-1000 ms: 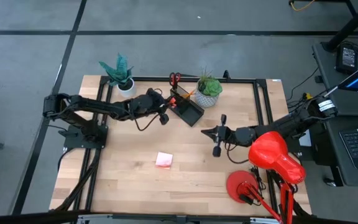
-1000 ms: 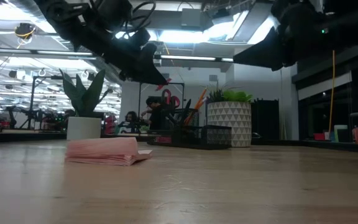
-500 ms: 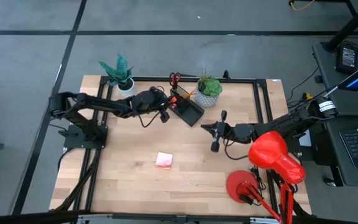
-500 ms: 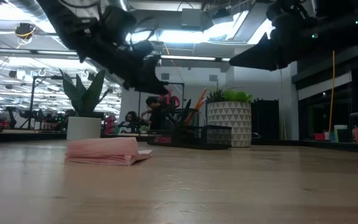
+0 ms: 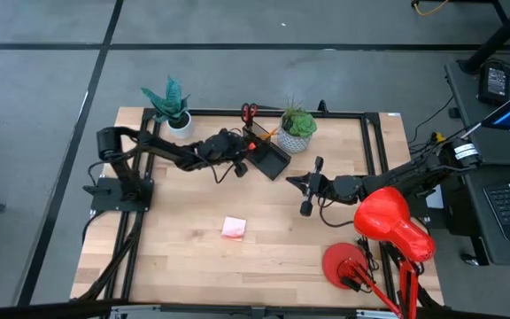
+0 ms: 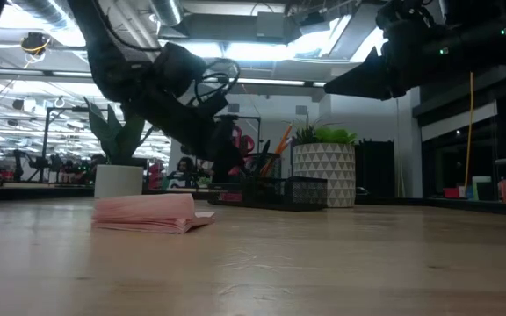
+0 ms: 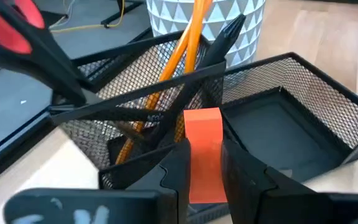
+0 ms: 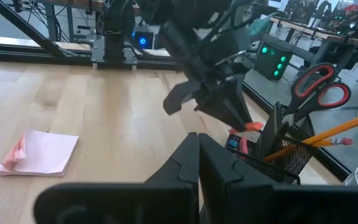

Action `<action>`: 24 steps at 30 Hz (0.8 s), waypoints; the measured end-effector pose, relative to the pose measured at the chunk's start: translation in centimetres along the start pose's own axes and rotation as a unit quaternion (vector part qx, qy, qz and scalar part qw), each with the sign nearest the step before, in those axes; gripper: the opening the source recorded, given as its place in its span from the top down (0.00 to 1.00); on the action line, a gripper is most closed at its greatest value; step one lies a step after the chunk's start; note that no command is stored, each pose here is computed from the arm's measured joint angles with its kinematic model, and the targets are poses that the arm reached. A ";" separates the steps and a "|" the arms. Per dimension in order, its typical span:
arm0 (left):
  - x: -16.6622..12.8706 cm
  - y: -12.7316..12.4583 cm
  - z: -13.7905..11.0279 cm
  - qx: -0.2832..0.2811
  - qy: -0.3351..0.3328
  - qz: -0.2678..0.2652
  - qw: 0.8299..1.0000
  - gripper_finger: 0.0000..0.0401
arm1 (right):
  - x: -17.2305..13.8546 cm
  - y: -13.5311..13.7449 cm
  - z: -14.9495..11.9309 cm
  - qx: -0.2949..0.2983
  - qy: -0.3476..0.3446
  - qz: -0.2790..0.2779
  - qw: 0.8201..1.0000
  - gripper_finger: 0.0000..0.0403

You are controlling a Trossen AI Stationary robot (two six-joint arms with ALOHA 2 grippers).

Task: Pick and place office supplies into organizer
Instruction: Put the orange eraser into the black desk organizer

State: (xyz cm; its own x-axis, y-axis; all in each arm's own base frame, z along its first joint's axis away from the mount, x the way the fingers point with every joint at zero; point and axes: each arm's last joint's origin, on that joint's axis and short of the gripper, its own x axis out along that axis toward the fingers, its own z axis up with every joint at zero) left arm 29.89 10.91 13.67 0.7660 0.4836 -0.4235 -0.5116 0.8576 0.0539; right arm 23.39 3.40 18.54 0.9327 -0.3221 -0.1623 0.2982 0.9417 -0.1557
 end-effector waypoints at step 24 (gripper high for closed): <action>1.3 1.6 -1.1 -0.019 0.005 0.028 0.999 0.80 | 0.0 0.0 0.0 0.000 0.000 0.000 1.000 0.98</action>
State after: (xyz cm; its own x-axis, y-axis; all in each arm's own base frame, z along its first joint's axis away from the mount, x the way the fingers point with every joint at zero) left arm 29.62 12.73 12.23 0.7324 0.5279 -0.4300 -0.5674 0.8223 0.0433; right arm 23.39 3.40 18.54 0.9327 -0.3221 -0.1623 0.2983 0.9418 -0.1549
